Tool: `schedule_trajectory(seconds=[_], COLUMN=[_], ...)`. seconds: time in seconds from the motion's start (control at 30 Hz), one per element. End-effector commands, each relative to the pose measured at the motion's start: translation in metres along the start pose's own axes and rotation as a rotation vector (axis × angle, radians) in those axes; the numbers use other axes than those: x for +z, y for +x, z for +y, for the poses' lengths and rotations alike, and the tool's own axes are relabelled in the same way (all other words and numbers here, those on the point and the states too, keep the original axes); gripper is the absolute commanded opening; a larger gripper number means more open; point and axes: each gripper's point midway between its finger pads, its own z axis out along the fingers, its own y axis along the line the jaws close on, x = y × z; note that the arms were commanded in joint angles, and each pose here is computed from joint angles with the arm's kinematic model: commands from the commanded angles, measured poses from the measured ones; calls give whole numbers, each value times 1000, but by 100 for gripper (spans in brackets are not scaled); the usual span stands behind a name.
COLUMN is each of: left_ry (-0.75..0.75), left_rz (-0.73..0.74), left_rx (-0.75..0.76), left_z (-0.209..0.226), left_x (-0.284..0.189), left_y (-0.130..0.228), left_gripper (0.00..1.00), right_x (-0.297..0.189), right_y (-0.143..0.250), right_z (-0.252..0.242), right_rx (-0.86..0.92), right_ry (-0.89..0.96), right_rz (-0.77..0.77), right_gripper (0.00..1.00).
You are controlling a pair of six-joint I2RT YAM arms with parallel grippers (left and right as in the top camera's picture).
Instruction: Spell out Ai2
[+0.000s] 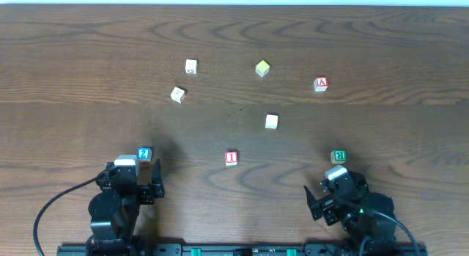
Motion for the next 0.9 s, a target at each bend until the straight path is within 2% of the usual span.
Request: schedule_trajectory(seconds=[0.0, 0.27, 0.57, 0.63, 0.7, 0.83, 0.87], left_ry=[-1, -1, -1, -1, -1, -1, -1], left_rz=[8, 8, 8, 8, 8, 8, 8], left_rx=[-5, -5, -5, -5, -5, -5, -5], left_z=[1, 1, 1, 1, 1, 1, 1], left_x=[3, 3, 3, 3, 3, 3, 3], left_y=[5, 5, 5, 5, 5, 5, 5], left_gripper=[95, 95, 95, 95, 95, 96, 95], right_x=[1, 1, -34, -42, -46, -48, -47], right_y=[2, -4, -82, -95, -106, -112, -112], right_z=[-1, 9, 73, 74, 71, 69, 68], right_rx=[-6, -9, -76, 31, 235, 723, 781], right_ry=[6, -54, -476, -515, -558, -662, -661], right_rz=[2, -31, -406, -437, -428, -304, -292], right_gripper=[99, 99, 99, 99, 99, 99, 99])
